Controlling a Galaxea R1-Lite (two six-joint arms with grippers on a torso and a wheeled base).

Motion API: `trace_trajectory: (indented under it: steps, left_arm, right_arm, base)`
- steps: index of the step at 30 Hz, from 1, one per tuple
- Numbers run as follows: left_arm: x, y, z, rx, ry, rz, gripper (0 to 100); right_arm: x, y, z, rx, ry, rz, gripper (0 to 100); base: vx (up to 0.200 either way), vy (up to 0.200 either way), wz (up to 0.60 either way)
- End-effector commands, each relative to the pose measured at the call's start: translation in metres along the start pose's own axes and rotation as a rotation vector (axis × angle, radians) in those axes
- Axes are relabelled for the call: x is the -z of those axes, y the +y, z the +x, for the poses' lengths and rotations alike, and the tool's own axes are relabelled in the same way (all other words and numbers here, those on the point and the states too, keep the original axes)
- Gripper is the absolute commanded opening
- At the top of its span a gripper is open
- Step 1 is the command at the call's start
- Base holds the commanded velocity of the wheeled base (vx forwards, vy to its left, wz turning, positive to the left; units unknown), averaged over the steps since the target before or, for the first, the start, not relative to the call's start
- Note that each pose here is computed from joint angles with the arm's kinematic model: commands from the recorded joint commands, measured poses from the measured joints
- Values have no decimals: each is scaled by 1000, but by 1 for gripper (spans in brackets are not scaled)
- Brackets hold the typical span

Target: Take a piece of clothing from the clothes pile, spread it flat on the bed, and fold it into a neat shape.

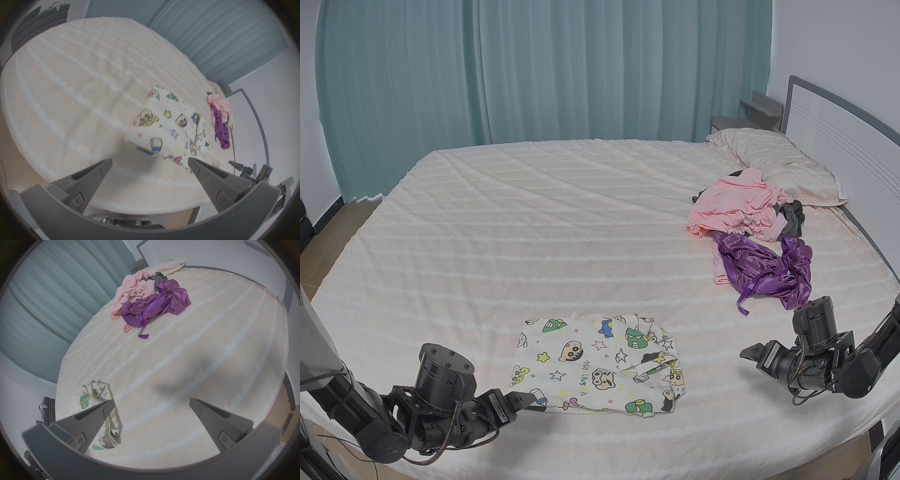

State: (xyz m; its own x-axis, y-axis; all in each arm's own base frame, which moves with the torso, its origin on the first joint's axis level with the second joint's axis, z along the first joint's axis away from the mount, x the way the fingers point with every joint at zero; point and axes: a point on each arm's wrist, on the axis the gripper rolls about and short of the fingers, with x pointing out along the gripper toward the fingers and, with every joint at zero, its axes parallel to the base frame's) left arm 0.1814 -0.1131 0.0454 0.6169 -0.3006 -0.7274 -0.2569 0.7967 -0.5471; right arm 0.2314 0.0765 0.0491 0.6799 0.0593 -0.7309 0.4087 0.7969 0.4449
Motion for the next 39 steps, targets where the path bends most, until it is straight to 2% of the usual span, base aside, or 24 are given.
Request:
trace_trajectory:
  steps: [1, 6, 13, 23, 27, 30, 35, 39]
  left_arm:
    - [5, 8, 8, -36, 35, -2, 100]
    - [11, 18, 9, 6, 42, -6, 100]
    - [7, 21, 11, 27, 15, -51, 100]
    - [-8, 35, 8, 13, -3, -136, 100]
    - [-14, 40, 9, 13, 0, -166, 100]
    - [-17, 43, 11, 20, 18, -182, 100]
    - [-20, 41, 12, 60, 2, -177, 100]
    - [-19, 40, 18, 61, 15, -174, 100]
  right_arm:
    - [2, 0, 0, 0, 7, -6, 100]
    - [5, 3, -2, -7, 4, -19, 100]
    - [7, 4, -2, -11, 8, -26, 100]
    - [5, 7, -6, -30, 0, -23, 100]
    - [4, 12, -9, -78, -12, -10, 100]
    - [4, 18, -7, -127, -20, 31, 100]
    - [11, 32, -5, -256, 78, 81, 100]
    - [17, 50, 15, -288, 106, 61, 100]
  base:
    - [0, 0, 0]
    - [0, 0, 0]
    - [0, 0, 0]
    - [0, 200, 0]
    - [0, 200, 0]
    - [0, 200, 0]
    - [0, 40, 0]
    - [0, 0, 0]
